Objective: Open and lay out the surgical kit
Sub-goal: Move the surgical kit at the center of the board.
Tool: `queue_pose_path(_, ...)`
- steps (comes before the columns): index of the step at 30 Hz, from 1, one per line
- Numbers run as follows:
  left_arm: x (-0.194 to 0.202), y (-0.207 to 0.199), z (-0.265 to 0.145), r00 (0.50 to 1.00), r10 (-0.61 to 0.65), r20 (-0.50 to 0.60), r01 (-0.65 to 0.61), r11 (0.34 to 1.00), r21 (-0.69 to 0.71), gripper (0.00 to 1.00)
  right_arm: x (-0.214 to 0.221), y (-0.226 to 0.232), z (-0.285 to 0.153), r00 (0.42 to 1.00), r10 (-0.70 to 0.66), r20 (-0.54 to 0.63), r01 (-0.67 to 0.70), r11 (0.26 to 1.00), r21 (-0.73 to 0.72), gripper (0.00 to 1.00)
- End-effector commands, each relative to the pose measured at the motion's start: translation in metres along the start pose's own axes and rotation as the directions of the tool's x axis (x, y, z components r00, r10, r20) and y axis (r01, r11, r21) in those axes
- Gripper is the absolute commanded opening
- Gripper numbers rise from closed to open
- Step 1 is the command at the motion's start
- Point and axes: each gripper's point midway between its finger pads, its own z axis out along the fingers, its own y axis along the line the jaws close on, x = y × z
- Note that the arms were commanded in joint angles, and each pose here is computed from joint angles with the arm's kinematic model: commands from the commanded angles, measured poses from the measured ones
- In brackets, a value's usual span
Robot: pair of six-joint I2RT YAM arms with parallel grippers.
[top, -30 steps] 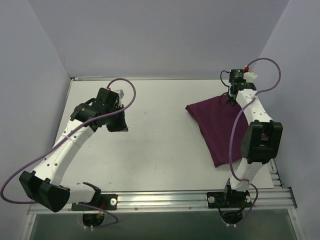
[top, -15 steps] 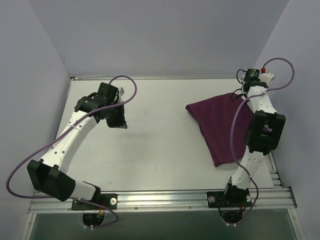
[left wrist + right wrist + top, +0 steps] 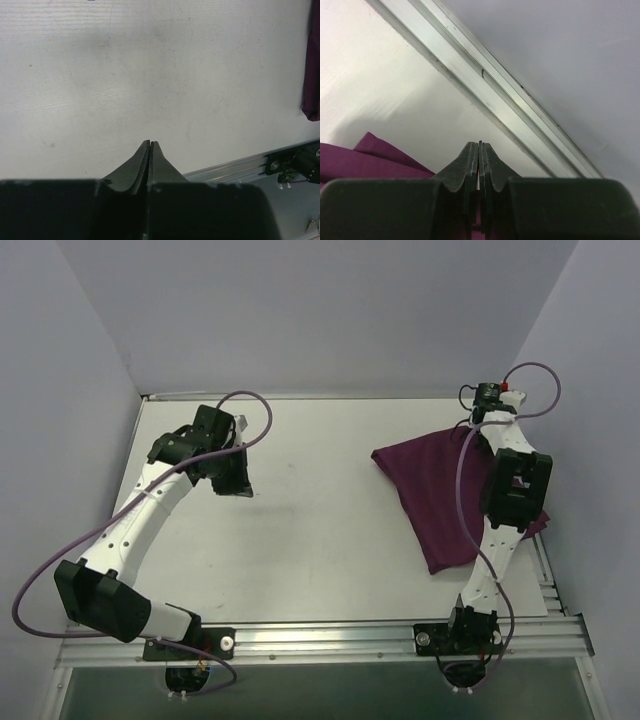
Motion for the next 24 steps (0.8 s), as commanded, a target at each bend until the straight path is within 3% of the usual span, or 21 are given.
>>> queue_pose_path(1, -0.006, -0.002, -0.010, 1.000, 0.011, 0.024, -0.011, 1.000, 0.015, 0.02, -0.013, 0.004, -0.005, 1.000, 0.009, 0.008, -0.009, 1.000, -0.024, 0.00)
queue_pose_path(11, -0.014, -0.003, -0.005, 1.000, 0.005, 0.024, -0.006, 1.000, 0.022, 0.02, 0.046, 0.077, -0.033, 0.993, -0.044, -0.113, 0.017, 0.972, -0.235, 0.00)
queue_pose_path(19, -0.025, -0.009, -0.001, 0.999, 0.014, 0.033, -0.015, 0.999, 0.031, 0.02, 0.099, 0.172, -0.114, 0.975, -0.170, -0.141, 0.078, 0.861, -0.502, 0.00)
queue_pose_path(24, -0.028, -0.017, 0.007, 1.000, 0.005, 0.024, -0.007, 0.998, 0.068, 0.02, 0.102, 0.199, -0.157, 0.968, -0.233, -0.091, 0.136, 0.797, -0.589, 0.00)
